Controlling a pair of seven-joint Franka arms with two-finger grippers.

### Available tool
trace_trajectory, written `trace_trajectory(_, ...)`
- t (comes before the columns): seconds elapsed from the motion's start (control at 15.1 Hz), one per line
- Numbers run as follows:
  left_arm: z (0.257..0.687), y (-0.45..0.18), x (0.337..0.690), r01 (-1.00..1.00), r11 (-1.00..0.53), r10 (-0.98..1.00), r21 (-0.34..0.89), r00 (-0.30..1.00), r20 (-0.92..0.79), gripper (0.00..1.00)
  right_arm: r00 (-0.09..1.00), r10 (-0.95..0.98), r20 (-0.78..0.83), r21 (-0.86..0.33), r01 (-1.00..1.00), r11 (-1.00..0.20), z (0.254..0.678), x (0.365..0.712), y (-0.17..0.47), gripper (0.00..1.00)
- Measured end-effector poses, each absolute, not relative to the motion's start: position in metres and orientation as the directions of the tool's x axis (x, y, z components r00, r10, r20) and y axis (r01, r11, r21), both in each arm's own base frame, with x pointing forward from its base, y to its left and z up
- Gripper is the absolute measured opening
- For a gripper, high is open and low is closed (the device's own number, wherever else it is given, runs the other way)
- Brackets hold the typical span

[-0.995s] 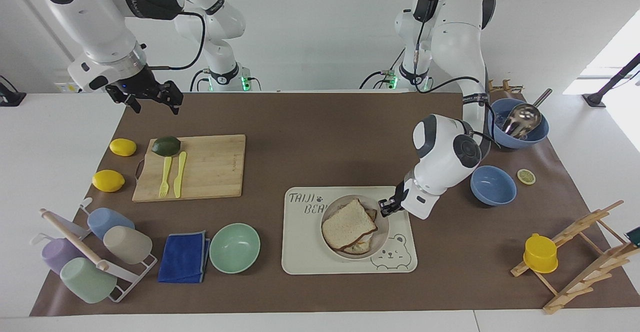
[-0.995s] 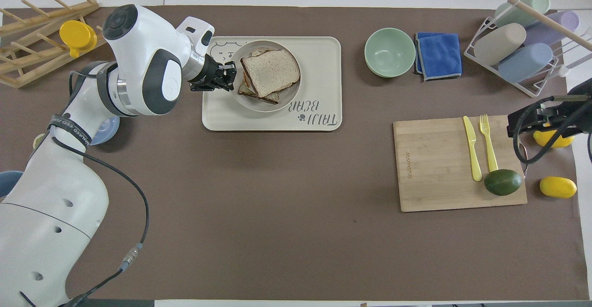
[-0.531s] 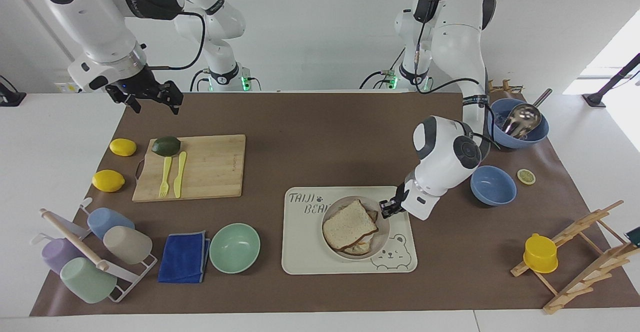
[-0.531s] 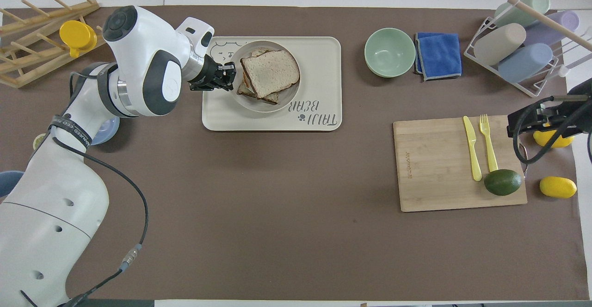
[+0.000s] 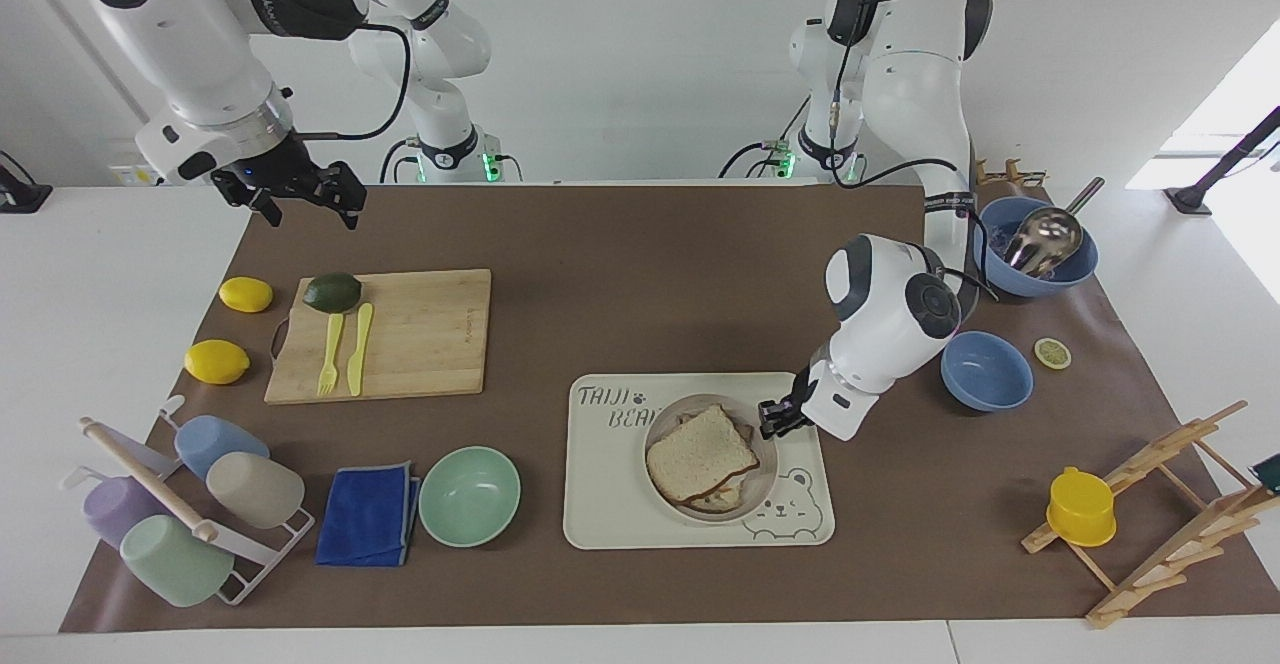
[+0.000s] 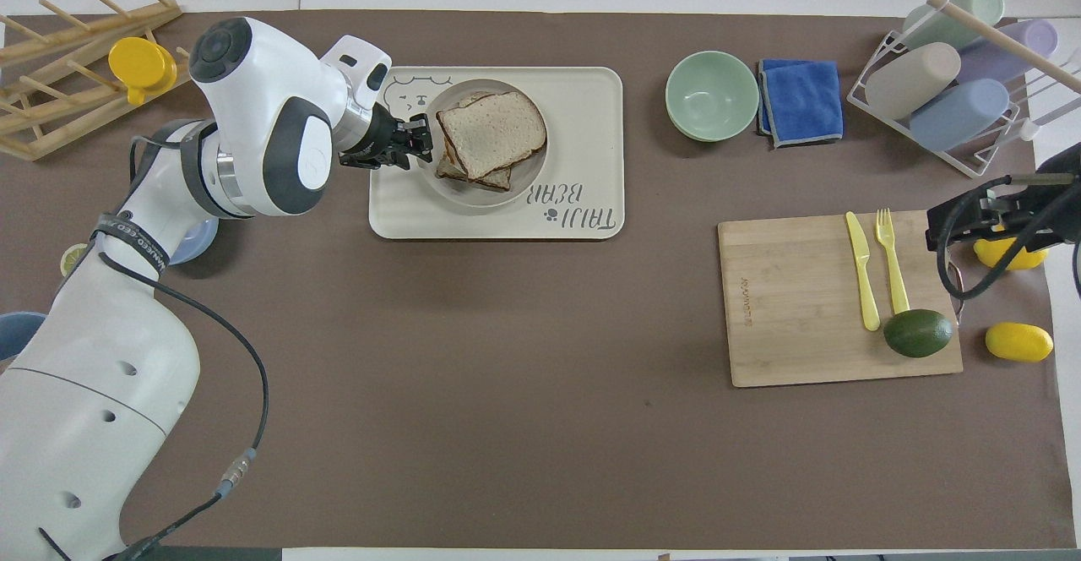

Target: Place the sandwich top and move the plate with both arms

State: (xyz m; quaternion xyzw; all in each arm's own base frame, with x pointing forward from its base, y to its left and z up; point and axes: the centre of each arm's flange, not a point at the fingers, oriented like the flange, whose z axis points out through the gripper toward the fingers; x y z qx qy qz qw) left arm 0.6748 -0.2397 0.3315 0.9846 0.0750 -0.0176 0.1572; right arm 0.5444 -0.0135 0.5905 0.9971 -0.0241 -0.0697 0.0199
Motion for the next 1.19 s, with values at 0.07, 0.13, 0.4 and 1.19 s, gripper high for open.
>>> trace_trajectory(0.07,0.340,-0.233,0.678,0.159,-0.937,0.152,0.312,0.987,-0.046,0.64,0.989,-0.051,-0.138,0.043,-0.045,-0.998,0.590,0.544,-0.013,1.00)
trace_trajectory(0.13,0.354,-0.222,0.683,0.167,-0.933,0.168,0.320,0.985,-0.026,0.74,0.989,-0.051,-0.138,0.043,-0.045,-0.998,0.590,0.544,-0.013,1.00)
trace_trajectory(0.4,0.445,-0.154,0.683,0.173,-0.951,0.196,0.256,0.978,0.068,1.00,0.989,-0.051,-0.138,0.043,-0.045,-0.998,0.590,0.544,-0.013,1.00)
trace_trajectory(1.19,0.612,-0.090,0.583,0.116,-0.991,0.118,0.067,0.992,0.036,1.00,0.989,-0.051,-0.138,0.043,-0.045,-0.998,0.590,0.544,-0.013,1.00)
